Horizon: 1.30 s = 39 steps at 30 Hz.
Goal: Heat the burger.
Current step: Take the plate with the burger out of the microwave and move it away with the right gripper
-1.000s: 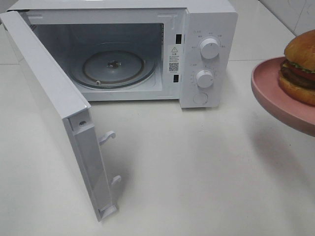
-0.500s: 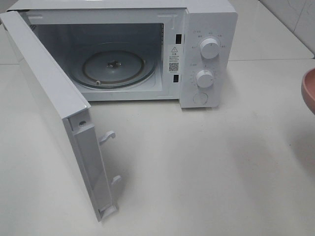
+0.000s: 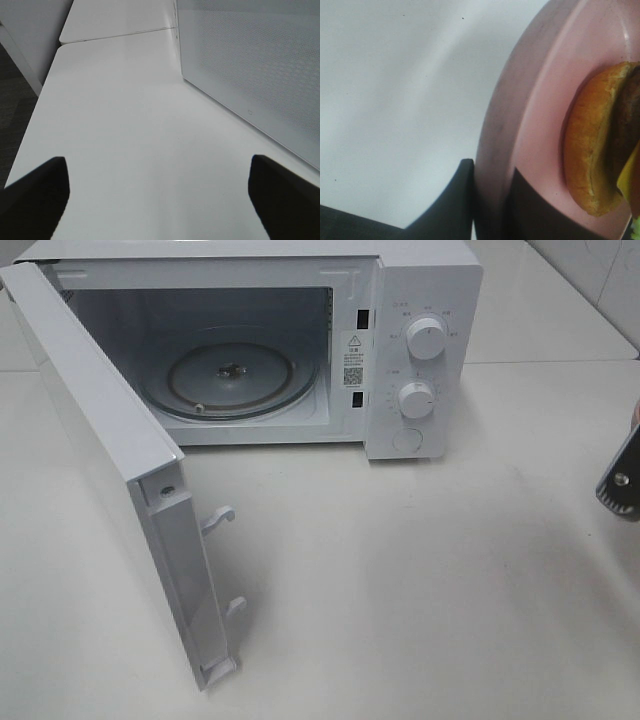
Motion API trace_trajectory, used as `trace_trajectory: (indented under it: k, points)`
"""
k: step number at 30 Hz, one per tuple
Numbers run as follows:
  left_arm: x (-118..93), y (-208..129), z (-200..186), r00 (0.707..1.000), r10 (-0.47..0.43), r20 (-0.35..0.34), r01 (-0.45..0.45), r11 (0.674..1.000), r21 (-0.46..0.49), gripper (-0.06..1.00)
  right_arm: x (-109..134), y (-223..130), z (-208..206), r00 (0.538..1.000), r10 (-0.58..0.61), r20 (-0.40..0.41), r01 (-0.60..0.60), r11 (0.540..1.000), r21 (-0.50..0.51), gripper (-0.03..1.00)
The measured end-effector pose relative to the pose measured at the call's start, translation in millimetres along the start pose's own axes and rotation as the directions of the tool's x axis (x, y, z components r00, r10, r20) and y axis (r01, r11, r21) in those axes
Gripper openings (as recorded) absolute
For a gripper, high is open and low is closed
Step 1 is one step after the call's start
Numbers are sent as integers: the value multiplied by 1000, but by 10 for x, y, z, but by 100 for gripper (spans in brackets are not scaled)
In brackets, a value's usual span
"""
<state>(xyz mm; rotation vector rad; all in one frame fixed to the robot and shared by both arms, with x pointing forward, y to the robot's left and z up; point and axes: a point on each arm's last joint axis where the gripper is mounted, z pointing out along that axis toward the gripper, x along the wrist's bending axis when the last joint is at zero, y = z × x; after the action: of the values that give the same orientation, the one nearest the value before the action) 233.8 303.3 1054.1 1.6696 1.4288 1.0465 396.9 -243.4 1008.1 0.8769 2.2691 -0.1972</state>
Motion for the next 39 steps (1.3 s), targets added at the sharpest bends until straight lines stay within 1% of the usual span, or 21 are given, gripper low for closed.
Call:
trace_trajectory:
  k: [2, 3, 4, 6, 7, 8, 9, 11, 12, 13, 17, 19, 22, 23, 30, 32, 33, 36, 37, 39]
  points:
    - [0, 0, 0, 1000, 0, 0, 0, 1000, 0, 89, -8, 33, 3, 1000, 19, 1, -19, 1000, 10, 12]
    - [0, 0, 0, 1000, 0, 0, 0, 1000, 0, 89, -14, 96, 28, 998, 56, 7, -56, 997, 46, 12]
    - [0, 0, 0, 1000, 0, 0, 0, 1000, 0, 89, -14, 96, 28, 998, 56, 7, -56, 997, 46, 12]
    - [0, 0, 0, 1000, 0, 0, 0, 1000, 0, 89, -14, 186, 66, 994, 110, 18, -111, 990, 88, 12]
    - [0, 0, 0, 1000, 0, 0, 0, 1000, 0, 89, -14, 186, 66, 994, 110, 18, -111, 990, 88, 12]
    - [0, 0, 0, 1000, 0, 0, 0, 1000, 0, 89, -20, 248, 85, 989, 144, 27, -147, 983, 108, 12]
    - [0, 0, 0, 1000, 0, 0, 0, 1000, 0, 89, -20, 248, 85, 989, 144, 27, -147, 983, 108, 12]
    - [0, 0, 0, 1000, 0, 0, 0, 1000, 0, 89, -32, 340, 108, 980, 193, 45, -197, 971, 136, 12]
    - [0, 0, 0, 1000, 0, 0, 0, 1000, 0, 89, -32, 340, 108, 980, 193, 45, -197, 971, 136, 12]
    - [0, 0, 0, 1000, 0, 0, 0, 1000, 0, 89, -37, 387, 126, 974, 218, 61, -225, 961, 161, 12]
    - [0, 0, 0, 1000, 0, 0, 0, 1000, 0, 89, -50, 465, 140, 963, 258, 77, -268, 948, 174, 12]
    - [0, 0, 0, 1000, 0, 0, 0, 1000, 0, 89, -51, 529, 151, 950, 301, 79, -310, 936, 168, 12]
    - [0, 0, 0, 1000, 0, 0, 0, 1000, 0, 89, -52, 535, 152, 946, 315, 81, -325, 931, 166, 12]
    - [0, 0, 0, 1000, 0, 0, 0, 1000, 0, 89, -50, 536, 154, 937, 340, 86, -349, 922, 164, 12]
    - [0, 0, 0, 1000, 0, 0, 0, 1000, 0, 89, -49, 534, 158, 908, 406, 100, -418, 894, 162, 12]
    - [0, 0, 0, 1000, 0, 0, 0, 1000, 0, 89, -44, 537, 166, 908, 406, 101, -418, 893, 165, 12]
    - [0, 0, 0, 1000, 0, 0, 0, 1000, 0, 89, -39, 543, 222, 905, 411, 110, -425, 886, 187, 12]
    - [0, 0, 0, 1000, 0, 0, 0, 1000, 0, 89, -36, 547, 254, 904, 412, 116, -427, 882, 200, 12]
    - [0, 0, 0, 1000, 0, 0, 0, 1000, 0, 89, -14, 557, 351, 907, 402, 123, -420, 876, 235, 12]
    - [0, 0, 0, 1000, 0, 0, 0, 1000, 0, 89, -2, 564, 395, 908, 401, 124, -420, 873, 248, 12]
